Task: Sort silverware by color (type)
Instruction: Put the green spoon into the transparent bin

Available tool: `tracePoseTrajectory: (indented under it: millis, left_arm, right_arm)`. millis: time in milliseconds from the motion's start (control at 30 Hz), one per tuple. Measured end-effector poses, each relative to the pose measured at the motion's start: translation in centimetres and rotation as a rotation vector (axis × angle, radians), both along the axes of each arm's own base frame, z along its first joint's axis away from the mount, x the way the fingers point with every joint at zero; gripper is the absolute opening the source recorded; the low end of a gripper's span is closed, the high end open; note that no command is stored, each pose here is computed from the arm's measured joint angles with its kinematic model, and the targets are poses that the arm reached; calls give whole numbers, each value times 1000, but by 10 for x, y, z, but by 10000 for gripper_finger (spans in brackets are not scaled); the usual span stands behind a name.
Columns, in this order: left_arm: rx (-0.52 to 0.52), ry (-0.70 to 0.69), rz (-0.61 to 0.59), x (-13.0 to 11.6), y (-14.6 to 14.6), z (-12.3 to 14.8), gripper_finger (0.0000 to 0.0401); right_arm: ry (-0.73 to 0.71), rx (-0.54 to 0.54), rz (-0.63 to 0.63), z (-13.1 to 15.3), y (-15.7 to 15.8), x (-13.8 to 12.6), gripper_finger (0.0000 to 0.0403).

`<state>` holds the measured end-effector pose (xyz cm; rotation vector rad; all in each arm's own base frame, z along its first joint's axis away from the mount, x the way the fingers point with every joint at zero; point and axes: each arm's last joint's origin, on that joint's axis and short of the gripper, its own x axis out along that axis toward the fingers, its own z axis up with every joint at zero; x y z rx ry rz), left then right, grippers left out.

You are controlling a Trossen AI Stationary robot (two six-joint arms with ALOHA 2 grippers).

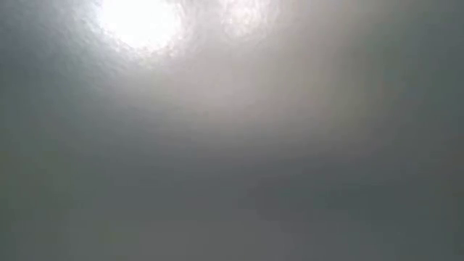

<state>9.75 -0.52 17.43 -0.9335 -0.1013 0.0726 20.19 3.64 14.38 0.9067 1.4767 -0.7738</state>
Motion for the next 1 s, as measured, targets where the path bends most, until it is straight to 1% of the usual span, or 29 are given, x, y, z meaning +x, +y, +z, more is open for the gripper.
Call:
tracePoseTrajectory:
  millis: [167, 267, 367, 500, 633, 733, 833, 1000]
  left_arm:
    - [0, 0, -1, 0, 0, 0, 132]
    - [0, 0, 0, 0, 0, 0, 132]
    - [0, 0, 0, 0, 0, 0, 132]
    - [0, 0, 0, 0, 0, 0, 132]
    - [0, 0, 0, 0, 0, 0, 132]
    - [0, 0, 0, 0, 0, 0, 132]
    - [-1, -2, 0, 0, 0, 0, 132]
    - [-1, -2, 0, 0, 0, 0, 132]
  right_arm:
    - [17, -4, 11, -10, -2, -9, 139]
    - [4, -2, 24, -13, -3, -9, 127]
    - [-11, 1, 25, -13, -2, -8, 96]
    - [-24, 3, 25, -11, -2, -8, 35]
    - [-80, -1, 26, 0, -2, -6, 31]
    - [-249, -72, 48, 22, -2, 10, 31]
    - [-397, -156, 119, 46, -2, 25, 31]
    - [-794, -202, 264, 92, 7, 65, 31]
